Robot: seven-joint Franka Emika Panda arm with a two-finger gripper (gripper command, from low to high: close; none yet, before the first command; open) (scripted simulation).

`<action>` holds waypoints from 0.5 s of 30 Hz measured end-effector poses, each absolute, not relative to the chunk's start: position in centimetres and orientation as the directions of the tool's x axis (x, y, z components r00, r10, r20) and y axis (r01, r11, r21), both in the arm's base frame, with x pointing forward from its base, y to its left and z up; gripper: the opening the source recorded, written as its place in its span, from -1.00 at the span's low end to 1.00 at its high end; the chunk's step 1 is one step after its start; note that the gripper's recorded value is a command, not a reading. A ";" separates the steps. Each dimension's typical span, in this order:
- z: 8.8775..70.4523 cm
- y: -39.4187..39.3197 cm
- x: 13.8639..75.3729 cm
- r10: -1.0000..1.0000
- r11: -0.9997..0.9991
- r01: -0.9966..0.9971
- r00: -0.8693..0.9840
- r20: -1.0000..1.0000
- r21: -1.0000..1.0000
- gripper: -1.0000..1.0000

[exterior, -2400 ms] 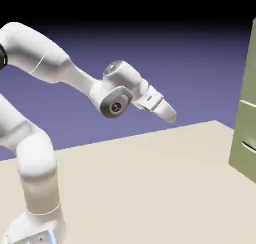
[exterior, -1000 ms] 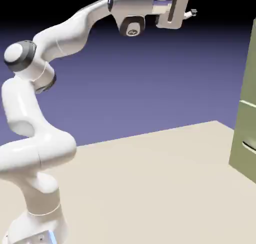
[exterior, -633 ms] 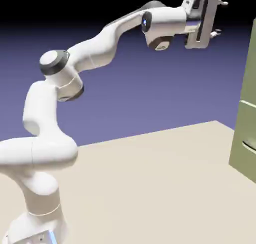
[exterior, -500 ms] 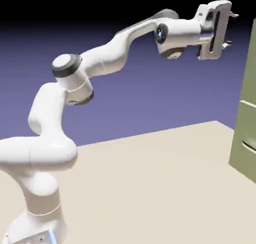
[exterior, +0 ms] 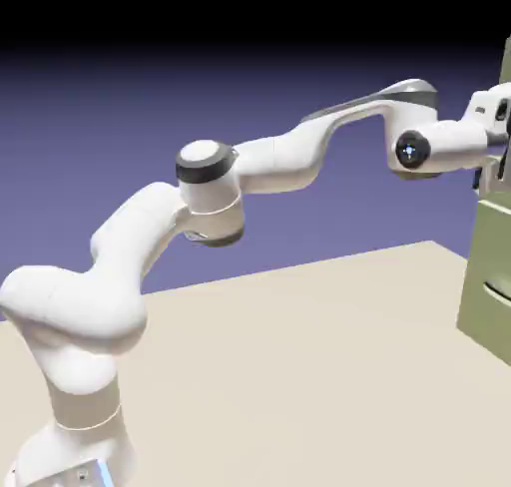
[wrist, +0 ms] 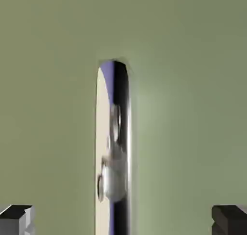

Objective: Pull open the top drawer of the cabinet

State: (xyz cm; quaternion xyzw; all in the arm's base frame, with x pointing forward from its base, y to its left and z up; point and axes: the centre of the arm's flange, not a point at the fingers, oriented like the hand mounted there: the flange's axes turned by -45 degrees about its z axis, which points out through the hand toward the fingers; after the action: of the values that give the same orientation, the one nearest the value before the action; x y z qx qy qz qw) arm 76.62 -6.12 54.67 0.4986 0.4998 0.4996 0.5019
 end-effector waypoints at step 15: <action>54.2 -6.2 75.1 1.000 0.000 0.000 -0.001 0.000 1.000 -1.00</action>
State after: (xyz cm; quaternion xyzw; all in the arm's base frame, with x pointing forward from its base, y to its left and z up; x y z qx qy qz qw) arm 75.07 -6.16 54.19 0.4999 0.5002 0.5003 0.4996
